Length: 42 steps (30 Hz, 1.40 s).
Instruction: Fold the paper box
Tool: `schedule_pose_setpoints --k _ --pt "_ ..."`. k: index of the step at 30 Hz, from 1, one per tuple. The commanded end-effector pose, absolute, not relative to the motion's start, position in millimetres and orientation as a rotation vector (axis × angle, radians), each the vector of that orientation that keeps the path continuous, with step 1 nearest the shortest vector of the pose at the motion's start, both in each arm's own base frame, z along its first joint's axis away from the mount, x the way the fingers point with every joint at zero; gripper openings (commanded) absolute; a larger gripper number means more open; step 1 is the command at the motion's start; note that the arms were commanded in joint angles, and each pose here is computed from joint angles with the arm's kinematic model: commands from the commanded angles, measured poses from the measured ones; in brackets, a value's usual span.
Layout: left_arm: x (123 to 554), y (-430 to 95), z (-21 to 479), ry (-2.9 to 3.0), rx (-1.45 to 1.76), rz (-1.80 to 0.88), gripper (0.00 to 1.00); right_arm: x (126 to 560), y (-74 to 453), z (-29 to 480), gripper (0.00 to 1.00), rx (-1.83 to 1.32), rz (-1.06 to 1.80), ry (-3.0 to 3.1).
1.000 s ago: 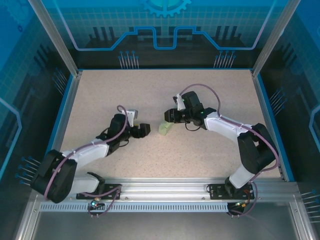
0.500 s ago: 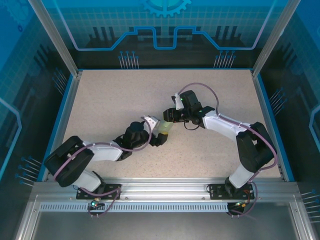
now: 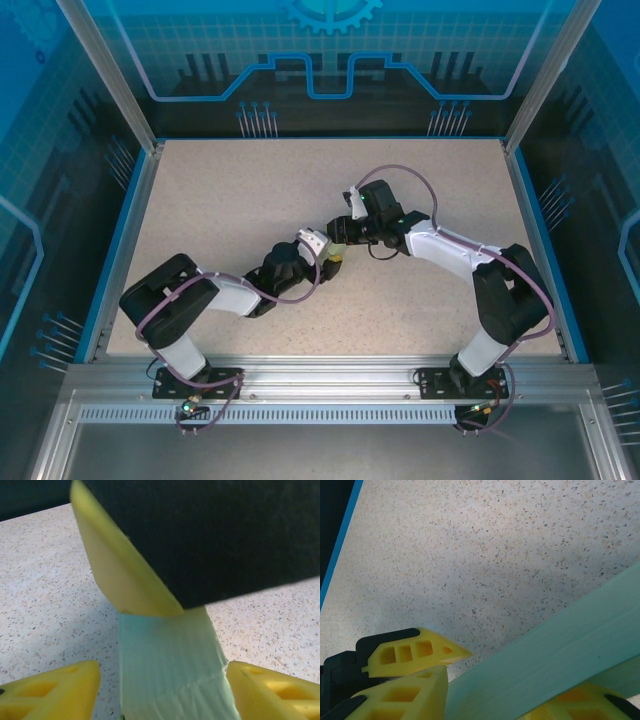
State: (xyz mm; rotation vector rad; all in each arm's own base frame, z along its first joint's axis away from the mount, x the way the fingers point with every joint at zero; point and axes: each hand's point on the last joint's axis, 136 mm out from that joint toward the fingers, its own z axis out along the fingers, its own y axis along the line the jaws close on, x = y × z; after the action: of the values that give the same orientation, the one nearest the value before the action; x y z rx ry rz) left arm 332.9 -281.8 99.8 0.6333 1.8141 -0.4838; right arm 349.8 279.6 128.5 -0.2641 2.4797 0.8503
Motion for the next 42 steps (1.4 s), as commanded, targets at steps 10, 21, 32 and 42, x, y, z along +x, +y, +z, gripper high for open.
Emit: schedule_pose_setpoints --k 10,21,32,42 --pt "334 -286 105 1.760 0.683 -0.457 0.46 349 277 154 0.49 -0.310 0.820 2.453" --pt "320 -292 115 1.736 0.814 -0.575 0.39 347 211 213 0.59 -0.467 0.680 2.264" --pt "310 -282 119 1.737 0.899 -0.694 0.37 366 166 193 0.60 -0.833 0.412 2.114" --pt "310 -278 118 1.740 0.895 -0.686 0.37 367 174 157 0.57 -1.209 0.344 2.021"
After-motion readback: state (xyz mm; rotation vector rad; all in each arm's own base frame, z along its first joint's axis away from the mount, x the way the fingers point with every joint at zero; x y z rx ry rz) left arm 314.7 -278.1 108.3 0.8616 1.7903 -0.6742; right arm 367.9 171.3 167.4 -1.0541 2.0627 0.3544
